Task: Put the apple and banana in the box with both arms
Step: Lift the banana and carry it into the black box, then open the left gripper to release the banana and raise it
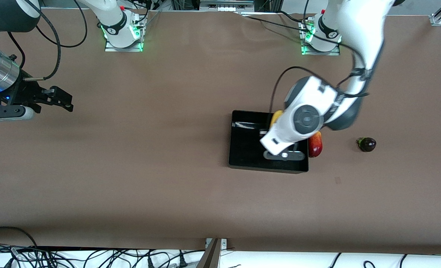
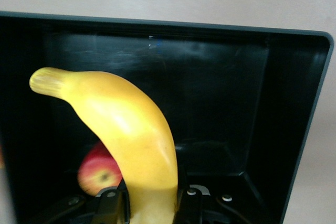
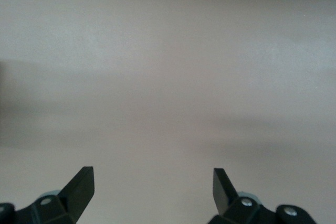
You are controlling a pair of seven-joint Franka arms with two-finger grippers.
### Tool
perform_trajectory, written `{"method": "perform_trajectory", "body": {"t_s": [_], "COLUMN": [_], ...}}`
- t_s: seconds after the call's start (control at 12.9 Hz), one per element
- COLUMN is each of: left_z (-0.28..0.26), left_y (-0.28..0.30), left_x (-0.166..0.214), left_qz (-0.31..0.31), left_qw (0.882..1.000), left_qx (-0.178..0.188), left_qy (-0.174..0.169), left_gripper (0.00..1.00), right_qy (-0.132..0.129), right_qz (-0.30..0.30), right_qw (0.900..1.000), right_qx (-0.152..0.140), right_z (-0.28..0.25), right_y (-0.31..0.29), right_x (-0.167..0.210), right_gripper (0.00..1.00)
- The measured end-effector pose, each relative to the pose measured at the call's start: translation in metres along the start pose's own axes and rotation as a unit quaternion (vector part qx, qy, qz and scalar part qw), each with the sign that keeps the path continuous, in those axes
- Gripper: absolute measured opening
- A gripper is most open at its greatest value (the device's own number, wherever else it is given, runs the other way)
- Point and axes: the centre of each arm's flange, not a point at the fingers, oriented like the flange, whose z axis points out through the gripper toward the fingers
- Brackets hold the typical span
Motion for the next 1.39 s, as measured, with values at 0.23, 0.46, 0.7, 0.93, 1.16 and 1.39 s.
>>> {"method": "perform_trajectory", "body": {"t_s": [0.23,0.46,0.7,0.93,1.16,1.39], "left_z": [0.055,0.089,0.092,0.051,-0.054,-0.150], "left_y": [-0.001,0.011,0.014,0.000,-0.060,-0.135], "left_x": [0.015,0.012,0.012,0.019,0.024,0.006], "left_qz": [-0.006,0.002,0.001,-0.011,-0.052,-0.085], "left_qw": [1.000,1.000,1.000,1.000,0.999,0.996], "left_qx": [-0.007,-0.005,-0.005,-0.001,0.003,0.006], "left_qy": [-0.004,-0.015,-0.014,-0.006,0.005,0.013], "left_gripper": [0.34,0.34,0.51,0.80,1.00,1.00], "right_qy": [0.000,0.000,0.000,0.000,0.001,0.001], "right_qz": [0.000,0.000,0.000,0.000,0.000,-0.003], "right_qw": [1.000,1.000,1.000,1.000,1.000,1.000], "right_qx": [0.000,0.000,0.000,0.000,0.000,0.000], "right_z": [0.000,0.000,0.000,0.000,0.000,-0.001], "right_y": [0.000,0.000,0.000,0.000,0.000,-0.003], "right_x": [0.000,0.000,0.000,0.000,0.000,0.000], "right_gripper": [1.00,1.00,1.00,1.00,1.00,1.00]}}
